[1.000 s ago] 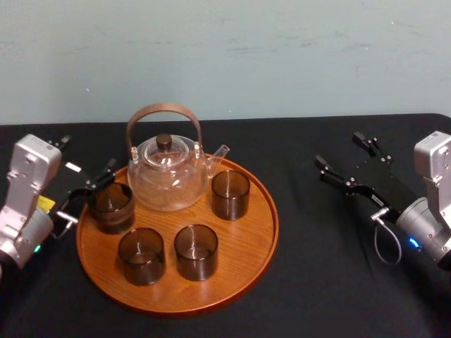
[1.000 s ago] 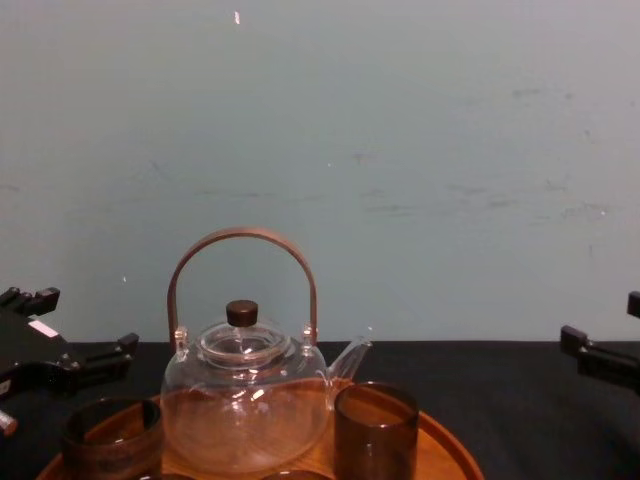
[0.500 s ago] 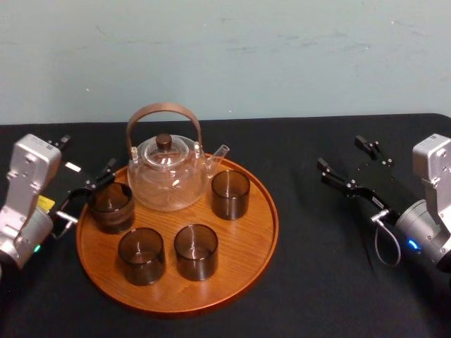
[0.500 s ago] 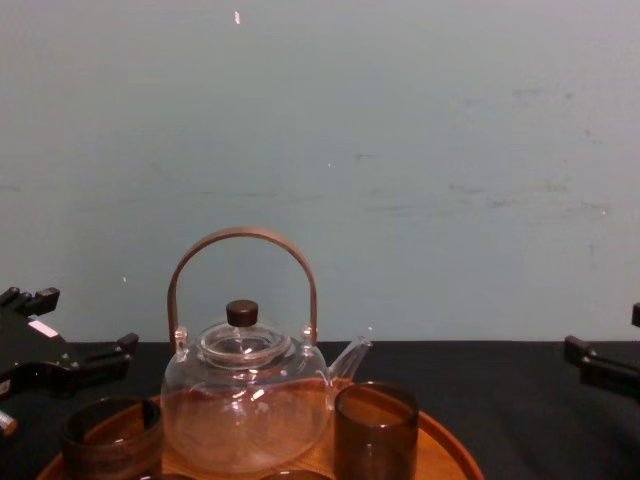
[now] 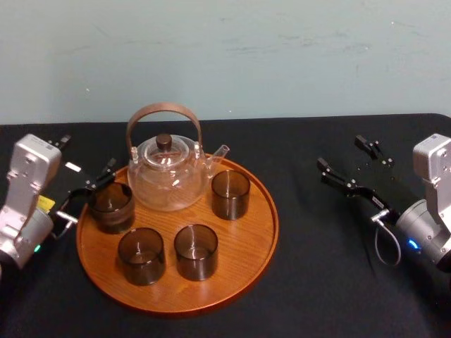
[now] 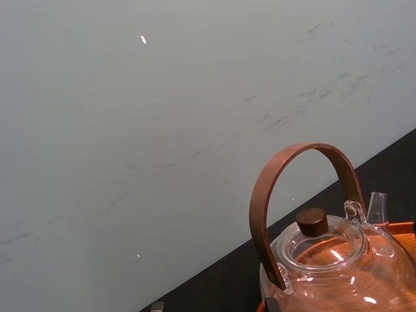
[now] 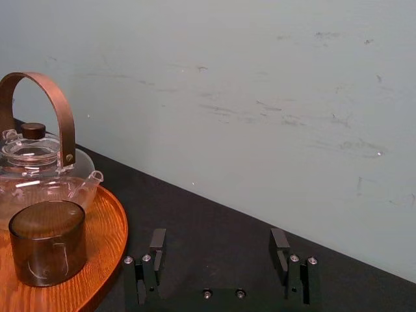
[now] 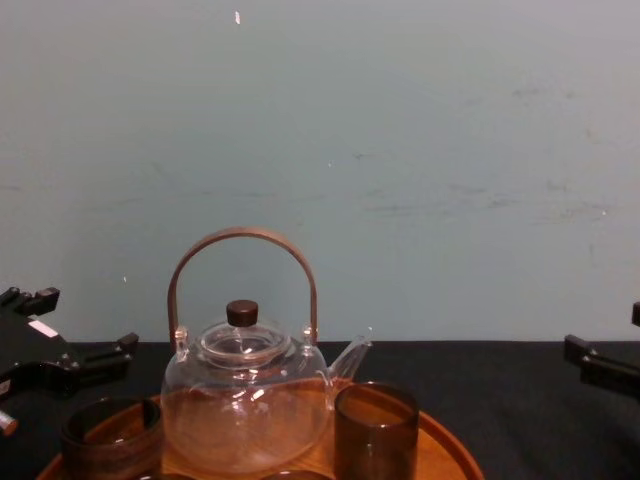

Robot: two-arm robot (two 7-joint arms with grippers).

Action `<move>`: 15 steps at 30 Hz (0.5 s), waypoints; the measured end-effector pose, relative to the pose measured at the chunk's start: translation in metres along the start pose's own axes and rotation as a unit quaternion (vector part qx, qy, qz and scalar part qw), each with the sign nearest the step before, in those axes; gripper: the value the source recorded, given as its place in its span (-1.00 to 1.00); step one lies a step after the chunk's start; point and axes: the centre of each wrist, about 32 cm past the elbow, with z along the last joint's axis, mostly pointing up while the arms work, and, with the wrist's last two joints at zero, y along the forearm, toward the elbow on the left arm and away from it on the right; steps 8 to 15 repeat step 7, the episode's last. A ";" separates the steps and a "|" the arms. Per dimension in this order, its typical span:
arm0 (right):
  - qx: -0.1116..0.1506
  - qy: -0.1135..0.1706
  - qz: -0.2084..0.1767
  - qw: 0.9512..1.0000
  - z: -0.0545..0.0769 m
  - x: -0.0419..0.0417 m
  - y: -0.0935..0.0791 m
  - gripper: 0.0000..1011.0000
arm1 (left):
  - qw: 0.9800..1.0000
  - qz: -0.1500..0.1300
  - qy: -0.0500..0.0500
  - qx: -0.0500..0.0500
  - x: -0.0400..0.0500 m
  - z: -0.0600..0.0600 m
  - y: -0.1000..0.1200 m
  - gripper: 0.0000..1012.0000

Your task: Pick up the glass from the table and place it on the tray.

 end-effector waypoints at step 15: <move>0.000 0.000 0.000 1.000 0.000 0.0000 0.000 0.98 | 1.000 0.000 0.000 0.000 0.0000 0.000 0.000 0.98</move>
